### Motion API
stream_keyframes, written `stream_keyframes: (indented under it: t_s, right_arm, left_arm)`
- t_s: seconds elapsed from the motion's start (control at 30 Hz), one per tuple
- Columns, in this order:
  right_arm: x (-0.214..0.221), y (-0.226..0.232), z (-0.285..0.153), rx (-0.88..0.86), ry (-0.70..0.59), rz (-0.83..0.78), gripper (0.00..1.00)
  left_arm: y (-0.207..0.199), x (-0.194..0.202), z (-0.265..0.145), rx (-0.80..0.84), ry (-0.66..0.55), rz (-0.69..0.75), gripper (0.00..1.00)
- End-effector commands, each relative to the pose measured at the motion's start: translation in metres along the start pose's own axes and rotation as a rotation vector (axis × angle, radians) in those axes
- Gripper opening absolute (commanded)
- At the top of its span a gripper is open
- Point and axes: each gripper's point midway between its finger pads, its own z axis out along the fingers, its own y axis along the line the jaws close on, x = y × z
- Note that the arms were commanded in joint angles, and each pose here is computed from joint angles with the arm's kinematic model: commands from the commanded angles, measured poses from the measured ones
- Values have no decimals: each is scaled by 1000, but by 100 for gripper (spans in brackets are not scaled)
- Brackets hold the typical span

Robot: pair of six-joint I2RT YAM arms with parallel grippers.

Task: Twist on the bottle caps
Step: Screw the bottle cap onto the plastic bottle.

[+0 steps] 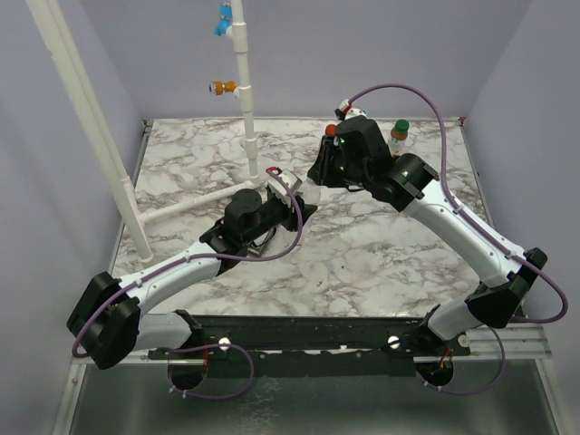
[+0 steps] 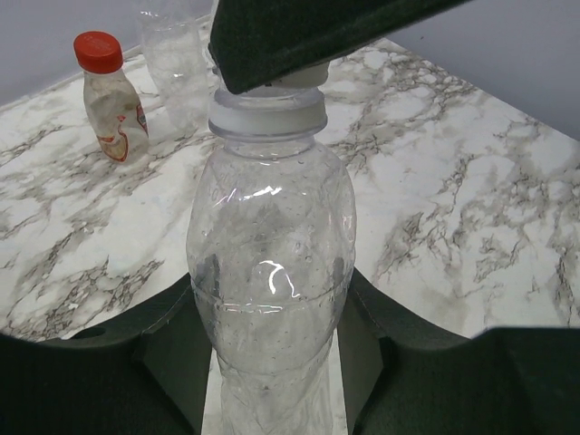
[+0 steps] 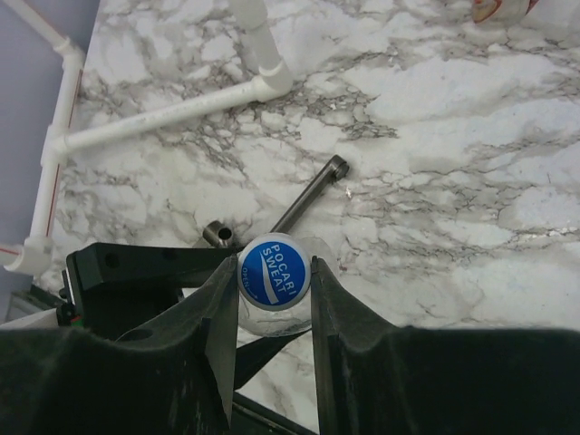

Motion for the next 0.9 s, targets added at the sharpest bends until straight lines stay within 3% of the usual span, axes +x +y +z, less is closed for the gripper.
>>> stream_keyframes:
  t_s: [0.0, 0.6, 0.87]
  right_arm:
    - [63, 23, -8, -131, 273, -85, 9]
    - [72, 49, -14, -277, 319, -30, 11]
    - [70, 39, -12, -219, 306, -33, 15]
  left_arm:
    - [-35, -48, -12, 165, -171, 139, 0]
    - [-40, -65, -20, 156, -254, 107, 0]
    - [-35, -66, -17, 126, -257, 67, 0]
